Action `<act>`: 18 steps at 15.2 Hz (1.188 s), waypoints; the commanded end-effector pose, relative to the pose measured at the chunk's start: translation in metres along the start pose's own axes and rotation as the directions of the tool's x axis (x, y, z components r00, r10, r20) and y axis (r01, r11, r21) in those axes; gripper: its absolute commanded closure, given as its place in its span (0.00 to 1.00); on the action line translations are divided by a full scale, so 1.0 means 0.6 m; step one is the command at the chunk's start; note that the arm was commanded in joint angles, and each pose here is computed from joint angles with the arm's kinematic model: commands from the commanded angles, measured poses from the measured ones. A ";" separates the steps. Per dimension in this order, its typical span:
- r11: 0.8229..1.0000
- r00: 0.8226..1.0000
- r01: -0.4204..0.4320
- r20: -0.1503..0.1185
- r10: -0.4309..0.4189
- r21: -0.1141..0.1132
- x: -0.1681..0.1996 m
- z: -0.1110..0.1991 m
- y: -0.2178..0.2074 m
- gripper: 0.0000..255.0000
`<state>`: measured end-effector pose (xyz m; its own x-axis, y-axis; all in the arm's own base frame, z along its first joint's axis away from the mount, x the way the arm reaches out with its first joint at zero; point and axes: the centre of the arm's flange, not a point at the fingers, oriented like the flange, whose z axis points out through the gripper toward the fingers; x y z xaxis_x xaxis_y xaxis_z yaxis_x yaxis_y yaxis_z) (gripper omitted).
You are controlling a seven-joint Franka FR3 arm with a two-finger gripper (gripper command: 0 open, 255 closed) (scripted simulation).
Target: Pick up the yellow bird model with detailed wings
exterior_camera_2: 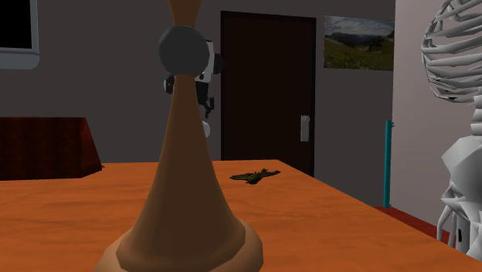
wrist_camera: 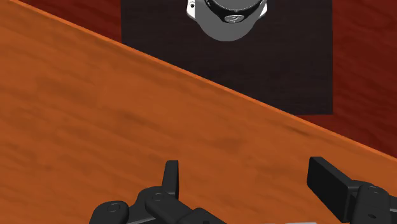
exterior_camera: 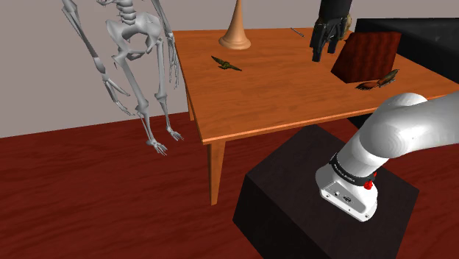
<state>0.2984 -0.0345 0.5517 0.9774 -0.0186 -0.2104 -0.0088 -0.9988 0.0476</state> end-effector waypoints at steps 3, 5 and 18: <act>1.000 1.000 0.023 -0.004 -0.023 -0.003 0.042 0.008 0.003 0.00; 0.999 0.999 0.047 -0.009 -0.047 -0.007 0.084 0.017 0.004 0.00; 0.980 0.980 0.196 -0.034 -0.198 -0.032 0.357 0.066 -0.009 0.00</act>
<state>0.4870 -0.0371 0.4734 0.9685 0.1678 -0.1840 0.1775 -0.9834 0.0373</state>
